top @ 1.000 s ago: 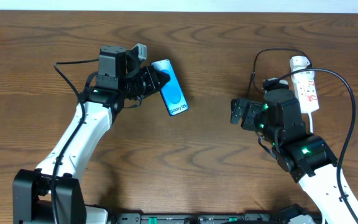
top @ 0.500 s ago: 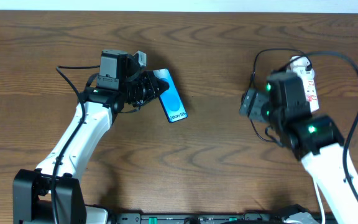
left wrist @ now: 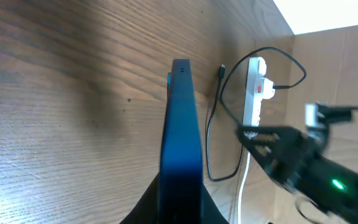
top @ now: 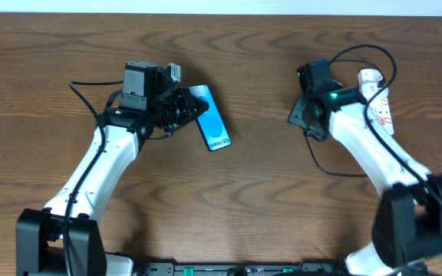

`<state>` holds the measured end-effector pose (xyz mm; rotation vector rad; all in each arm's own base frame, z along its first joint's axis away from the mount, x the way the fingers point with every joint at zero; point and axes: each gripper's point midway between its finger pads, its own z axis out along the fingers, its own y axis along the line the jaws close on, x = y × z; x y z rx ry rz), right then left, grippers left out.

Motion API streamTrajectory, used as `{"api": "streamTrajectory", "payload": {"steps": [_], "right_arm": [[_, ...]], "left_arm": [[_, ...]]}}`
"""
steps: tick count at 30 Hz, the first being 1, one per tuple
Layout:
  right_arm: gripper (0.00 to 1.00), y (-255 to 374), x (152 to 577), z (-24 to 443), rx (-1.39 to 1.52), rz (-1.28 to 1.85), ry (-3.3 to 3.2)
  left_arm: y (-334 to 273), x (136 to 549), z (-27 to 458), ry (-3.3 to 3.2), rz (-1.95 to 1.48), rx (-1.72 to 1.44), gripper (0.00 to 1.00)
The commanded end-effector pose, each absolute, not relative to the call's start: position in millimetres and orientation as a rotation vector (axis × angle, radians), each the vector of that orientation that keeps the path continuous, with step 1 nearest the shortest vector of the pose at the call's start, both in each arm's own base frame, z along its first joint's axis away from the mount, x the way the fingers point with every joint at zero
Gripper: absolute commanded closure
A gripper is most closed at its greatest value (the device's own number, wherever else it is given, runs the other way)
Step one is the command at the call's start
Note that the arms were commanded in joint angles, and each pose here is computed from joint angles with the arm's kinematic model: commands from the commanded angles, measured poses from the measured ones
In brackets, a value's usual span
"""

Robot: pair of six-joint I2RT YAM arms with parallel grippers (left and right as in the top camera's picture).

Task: Plug charger to phone and switch on socket
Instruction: 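Move the right gripper toward the charger cable near the power strip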

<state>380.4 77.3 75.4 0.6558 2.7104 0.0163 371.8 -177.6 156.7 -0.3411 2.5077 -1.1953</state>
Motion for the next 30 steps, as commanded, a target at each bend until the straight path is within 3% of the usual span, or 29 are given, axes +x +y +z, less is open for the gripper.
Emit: {"api": "streamTrajectory", "payload": {"steps": [1, 9, 13, 18, 21, 25, 29, 30], "right_arm": [[0.40, 70, 397, 64, 0.712, -0.017, 2.667], [0.40, 69, 415, 10, 0.721, -0.076, 2.683], [0.54, 69, 417, -8, 0.722, -0.086, 2.696], [0.83, 74, 417, -10, 0.697, -0.057, 2.717], [0.99, 99, 407, -14, 0.527, 0.105, 2.837], [0.99, 130, 357, -18, 0.192, 0.335, 3.088], [0.90, 105, 317, -22, 0.169, 0.084, 3.248], [0.82, 96, 311, -21, 0.164, -0.002, 3.263]], "left_arm": [[-178, 374, 171, 2.475, -1.207, -0.318, 0.93], [-178, 373, 170, 2.478, -1.207, -0.321, 0.93], [-178, 373, 170, 2.478, -1.206, -0.320, 0.93], [-178, 373, 170, 2.478, -1.206, -0.320, 0.92], [-178, 373, 170, 2.478, -1.206, -0.320, 0.92], [-178, 373, 170, 2.478, -1.206, -0.320, 0.93], [-178, 373, 170, 2.478, -1.205, -0.320, 0.93], [-178, 373, 170, 2.478, -1.205, -0.320, 0.93]]}}
